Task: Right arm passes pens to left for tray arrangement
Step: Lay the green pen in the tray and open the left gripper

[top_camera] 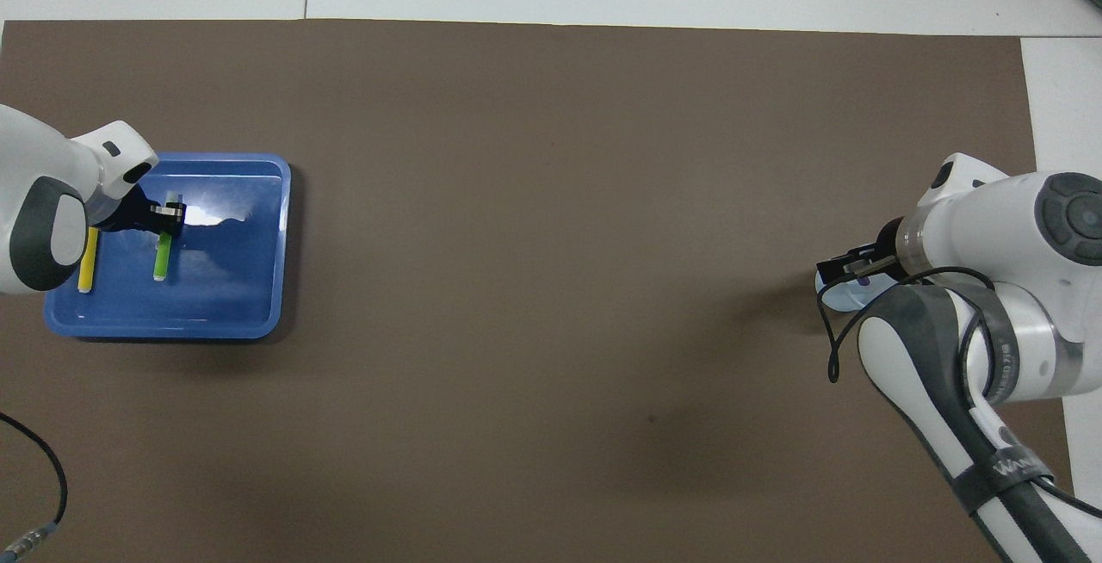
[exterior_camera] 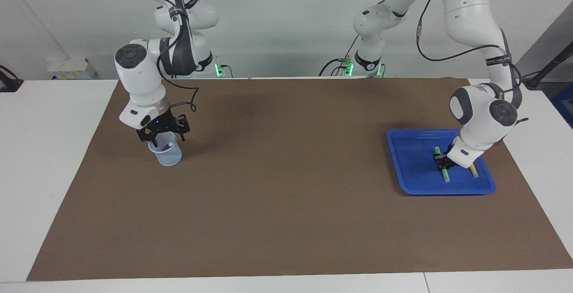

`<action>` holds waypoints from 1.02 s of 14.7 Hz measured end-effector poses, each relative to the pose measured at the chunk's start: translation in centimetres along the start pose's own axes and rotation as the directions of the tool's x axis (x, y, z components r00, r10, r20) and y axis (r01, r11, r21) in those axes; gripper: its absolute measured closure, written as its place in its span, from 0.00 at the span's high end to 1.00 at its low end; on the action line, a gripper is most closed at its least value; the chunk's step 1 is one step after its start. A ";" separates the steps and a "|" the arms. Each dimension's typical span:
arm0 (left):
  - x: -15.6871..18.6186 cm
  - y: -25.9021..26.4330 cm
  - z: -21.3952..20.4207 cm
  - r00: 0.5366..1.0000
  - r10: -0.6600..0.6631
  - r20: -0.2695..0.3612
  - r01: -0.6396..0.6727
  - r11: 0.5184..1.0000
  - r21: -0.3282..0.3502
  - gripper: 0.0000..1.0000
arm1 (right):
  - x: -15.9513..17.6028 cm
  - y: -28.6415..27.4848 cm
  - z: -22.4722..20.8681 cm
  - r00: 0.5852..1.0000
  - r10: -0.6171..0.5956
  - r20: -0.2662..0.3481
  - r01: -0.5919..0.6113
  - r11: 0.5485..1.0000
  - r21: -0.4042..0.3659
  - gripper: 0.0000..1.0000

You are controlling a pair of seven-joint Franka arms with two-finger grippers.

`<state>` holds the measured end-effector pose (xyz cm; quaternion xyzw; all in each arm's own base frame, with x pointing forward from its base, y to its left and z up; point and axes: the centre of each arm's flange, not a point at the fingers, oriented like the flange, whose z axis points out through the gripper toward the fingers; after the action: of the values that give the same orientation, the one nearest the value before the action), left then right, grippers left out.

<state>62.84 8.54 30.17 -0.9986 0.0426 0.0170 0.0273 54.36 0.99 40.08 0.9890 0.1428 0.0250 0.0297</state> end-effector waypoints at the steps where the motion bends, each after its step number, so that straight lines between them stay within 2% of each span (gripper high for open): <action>1: -0.2 0.1 0.1 1.000 0.002 -0.007 -0.002 1.000 0.001 0.24 | -0.1 0.2 0.0 1.000 -0.002 -0.003 0.002 1.000 -0.001 0.83; 4: -0.5 0.0 0.5 1.000 0.001 -0.014 -0.001 1.000 0.002 0.53 | -0.3 0.0 0.8 0.999 -0.012 -0.034 0.012 1.000 -0.007 0.80; 7: -0.5 -0.1 -0.1 1.000 -0.001 -0.008 0.001 1.000 0.005 0.90 | -0.6 -0.1 1.3 0.999 -0.016 -0.036 0.015 1.000 -0.007 0.81; 8: -0.5 -0.1 -0.9 1.000 -0.002 -0.008 0.002 1.000 0.010 0.99 | -0.6 -0.1 1.2 0.999 -0.016 -0.037 0.016 1.000 -0.007 0.80; 9: -0.5 -0.3 -2.3 1.000 -0.005 -0.006 0.005 1.000 0.018 1.00 | -0.6 -0.1 1.1 0.999 -0.016 -0.038 0.016 1.000 -0.007 0.80; 11: -0.7 -0.6 -6.0 0.998 -0.056 -0.004 0.056 0.998 0.014 1.00 | -0.6 -0.1 1.0 0.999 -0.016 -0.040 0.016 1.000 -0.007 0.70; 12: -0.9 -0.4 -8.1 0.992 -0.128 -0.004 0.128 0.992 -0.018 1.00 | -0.6 -0.1 1.0 0.999 -0.016 -0.040 0.016 1.000 -0.007 0.70; 13: -1.0 0.0 -10.2 0.977 -0.215 0.000 0.214 0.975 -0.056 1.00 | -0.7 -0.1 1.0 0.999 -0.016 -0.040 0.016 1.000 -0.007 0.62; 15: -1.5 1.9 -14.0 0.934 -0.357 0.022 0.357 0.929 -0.101 1.00 | -0.7 -0.1 1.1 0.999 -0.016 -0.038 0.016 1.000 -0.007 0.60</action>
<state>61.57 5.95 44.05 -0.9897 -0.1404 0.0157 -0.0217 53.71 0.84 38.95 0.9870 0.1513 0.0441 0.0305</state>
